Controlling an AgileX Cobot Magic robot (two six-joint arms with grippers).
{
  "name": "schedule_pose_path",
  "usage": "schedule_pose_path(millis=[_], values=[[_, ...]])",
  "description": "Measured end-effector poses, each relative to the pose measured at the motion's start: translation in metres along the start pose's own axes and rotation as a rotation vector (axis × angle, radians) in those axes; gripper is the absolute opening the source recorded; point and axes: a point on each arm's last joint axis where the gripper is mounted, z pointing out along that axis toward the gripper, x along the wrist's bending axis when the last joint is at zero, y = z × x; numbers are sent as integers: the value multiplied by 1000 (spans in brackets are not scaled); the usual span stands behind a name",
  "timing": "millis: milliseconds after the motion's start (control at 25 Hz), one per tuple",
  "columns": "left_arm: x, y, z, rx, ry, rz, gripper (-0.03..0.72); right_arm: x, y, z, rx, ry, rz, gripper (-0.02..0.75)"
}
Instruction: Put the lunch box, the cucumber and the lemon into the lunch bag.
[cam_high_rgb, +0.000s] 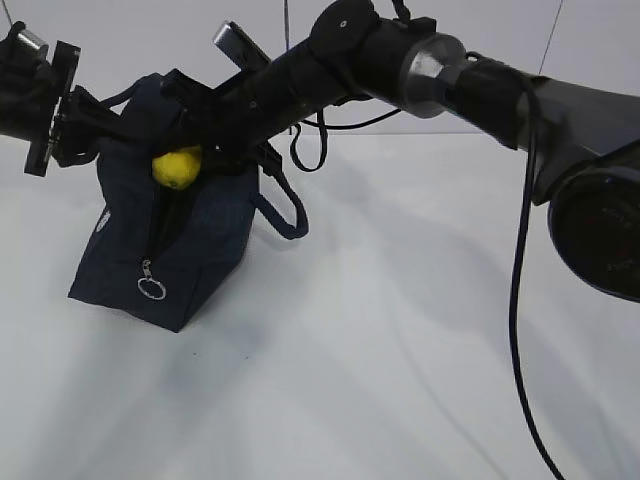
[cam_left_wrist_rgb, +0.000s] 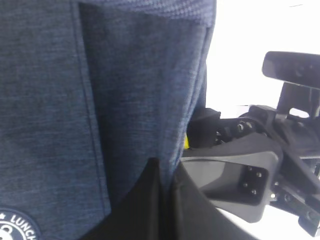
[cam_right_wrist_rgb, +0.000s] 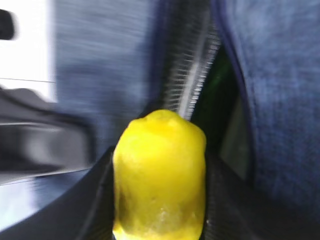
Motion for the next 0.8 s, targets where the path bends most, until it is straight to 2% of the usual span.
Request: schedule_pose_path(millis=[240,680,800], values=[[-1,0,0,0,1,3,-9,-6,-1,3,7,-27,-11,382],[6,3,-10,-20,14,-7,-9,-7,-4,3,36,-41,-20,542],[10,4,-15,-29,22,-11,-9,-7,-4,3,43,-41,-20,557]])
